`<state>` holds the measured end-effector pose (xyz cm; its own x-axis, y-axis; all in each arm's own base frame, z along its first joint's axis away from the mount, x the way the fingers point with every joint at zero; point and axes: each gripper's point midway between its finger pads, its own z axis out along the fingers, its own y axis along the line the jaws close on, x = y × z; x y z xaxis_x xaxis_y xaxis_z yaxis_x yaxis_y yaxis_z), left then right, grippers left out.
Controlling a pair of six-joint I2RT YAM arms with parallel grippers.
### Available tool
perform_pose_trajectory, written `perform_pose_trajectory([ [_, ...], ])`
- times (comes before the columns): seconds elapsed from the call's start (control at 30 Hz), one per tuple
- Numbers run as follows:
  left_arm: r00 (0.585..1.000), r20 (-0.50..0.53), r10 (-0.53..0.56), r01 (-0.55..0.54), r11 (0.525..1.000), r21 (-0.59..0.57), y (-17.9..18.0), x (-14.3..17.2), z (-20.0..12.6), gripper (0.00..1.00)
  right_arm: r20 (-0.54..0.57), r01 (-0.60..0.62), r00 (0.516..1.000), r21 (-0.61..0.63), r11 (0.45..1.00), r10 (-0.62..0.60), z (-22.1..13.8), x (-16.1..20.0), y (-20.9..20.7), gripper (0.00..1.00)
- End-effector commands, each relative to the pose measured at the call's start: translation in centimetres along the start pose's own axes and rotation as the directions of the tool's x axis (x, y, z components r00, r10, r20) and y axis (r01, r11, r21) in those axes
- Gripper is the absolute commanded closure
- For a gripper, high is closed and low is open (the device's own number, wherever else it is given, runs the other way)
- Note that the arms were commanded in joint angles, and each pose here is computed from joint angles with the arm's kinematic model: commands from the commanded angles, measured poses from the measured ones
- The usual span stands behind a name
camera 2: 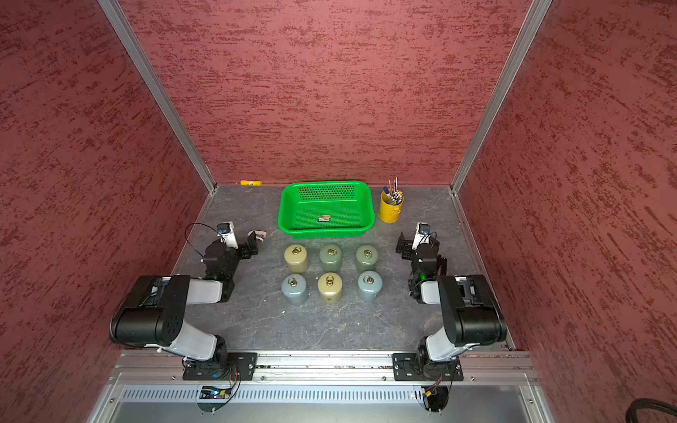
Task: Take the tea canister out of the basket
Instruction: Reset both arms
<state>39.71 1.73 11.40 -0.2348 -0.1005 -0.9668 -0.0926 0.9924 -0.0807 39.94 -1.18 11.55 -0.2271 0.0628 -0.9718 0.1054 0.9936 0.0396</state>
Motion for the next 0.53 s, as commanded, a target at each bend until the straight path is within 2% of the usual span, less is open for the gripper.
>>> perform_pose_trajectory([
  [0.0,1.0,0.0,0.007,-0.007,1.0,0.006,-0.17,-0.21,0.32,0.0,0.002,0.01,1.0,-0.024,1.0,-0.01,0.23,-0.3,0.56,0.01],
  [0.5,1.0,0.001,0.008,-0.008,1.0,0.006,-0.17,-0.24,0.31,0.0,0.0,0.012,1.0,-0.025,1.0,-0.012,0.21,-0.25,0.59,0.01],
])
